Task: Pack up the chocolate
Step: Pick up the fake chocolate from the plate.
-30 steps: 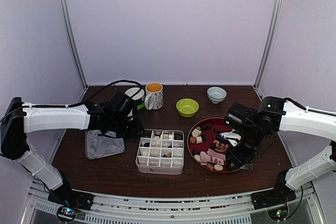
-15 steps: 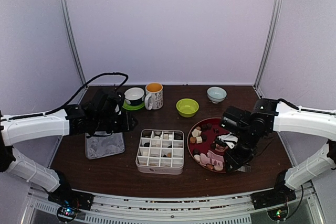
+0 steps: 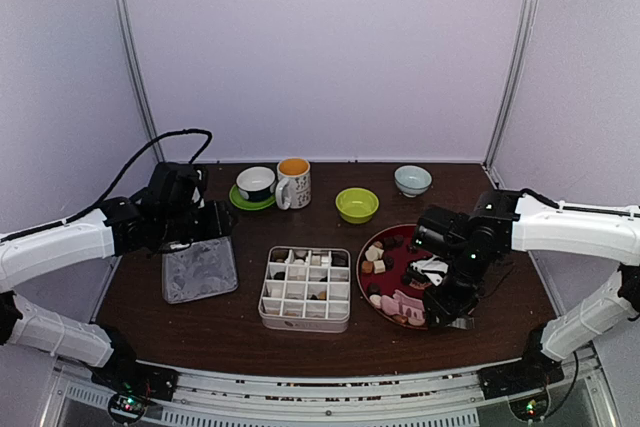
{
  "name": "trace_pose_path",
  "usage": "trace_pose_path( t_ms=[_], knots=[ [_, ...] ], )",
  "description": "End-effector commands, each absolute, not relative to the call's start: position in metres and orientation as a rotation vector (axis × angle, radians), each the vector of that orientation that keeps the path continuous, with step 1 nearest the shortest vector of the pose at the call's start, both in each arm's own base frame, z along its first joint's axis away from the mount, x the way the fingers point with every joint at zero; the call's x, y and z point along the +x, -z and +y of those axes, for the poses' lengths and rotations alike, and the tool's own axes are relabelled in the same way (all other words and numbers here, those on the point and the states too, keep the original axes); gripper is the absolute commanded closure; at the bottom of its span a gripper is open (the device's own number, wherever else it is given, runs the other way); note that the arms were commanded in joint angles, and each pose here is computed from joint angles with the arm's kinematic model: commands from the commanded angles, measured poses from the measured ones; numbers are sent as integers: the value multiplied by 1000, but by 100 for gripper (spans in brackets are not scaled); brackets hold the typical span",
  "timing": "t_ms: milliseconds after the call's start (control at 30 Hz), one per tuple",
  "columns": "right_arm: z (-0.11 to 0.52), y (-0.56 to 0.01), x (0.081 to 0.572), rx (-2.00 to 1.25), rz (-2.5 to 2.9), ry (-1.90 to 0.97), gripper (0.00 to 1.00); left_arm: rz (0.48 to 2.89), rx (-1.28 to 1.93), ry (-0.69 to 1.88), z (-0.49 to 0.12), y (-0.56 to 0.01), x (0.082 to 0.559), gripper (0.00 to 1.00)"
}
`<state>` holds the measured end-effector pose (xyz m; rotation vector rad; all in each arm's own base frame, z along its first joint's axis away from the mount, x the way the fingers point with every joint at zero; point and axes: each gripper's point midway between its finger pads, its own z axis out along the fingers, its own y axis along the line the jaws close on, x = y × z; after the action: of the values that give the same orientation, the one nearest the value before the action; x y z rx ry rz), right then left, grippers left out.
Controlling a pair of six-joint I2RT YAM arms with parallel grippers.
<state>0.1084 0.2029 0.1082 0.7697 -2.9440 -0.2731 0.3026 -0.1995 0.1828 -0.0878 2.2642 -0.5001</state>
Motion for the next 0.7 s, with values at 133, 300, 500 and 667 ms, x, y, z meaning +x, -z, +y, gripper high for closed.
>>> trace_pose_path(
  t_ms=[133, 300, 500, 667],
  knots=[
    [203, -118, 124, 785, -3007, 212, 73, 2246, -75, 443, -179, -189, 306, 46],
    [204, -139, 136, 795, -3079, 206, 79, 2266, -110, 468, -173, -183, 308, 46],
    [208, -159, 140, 819, -3121, 258, 81, 2281, -125, 461, -165, -176, 310, 46],
    [233, -176, 135, 903, -3101, 480, 81, 2292, -93, 454, -167, -175, 312, 46]
  ],
)
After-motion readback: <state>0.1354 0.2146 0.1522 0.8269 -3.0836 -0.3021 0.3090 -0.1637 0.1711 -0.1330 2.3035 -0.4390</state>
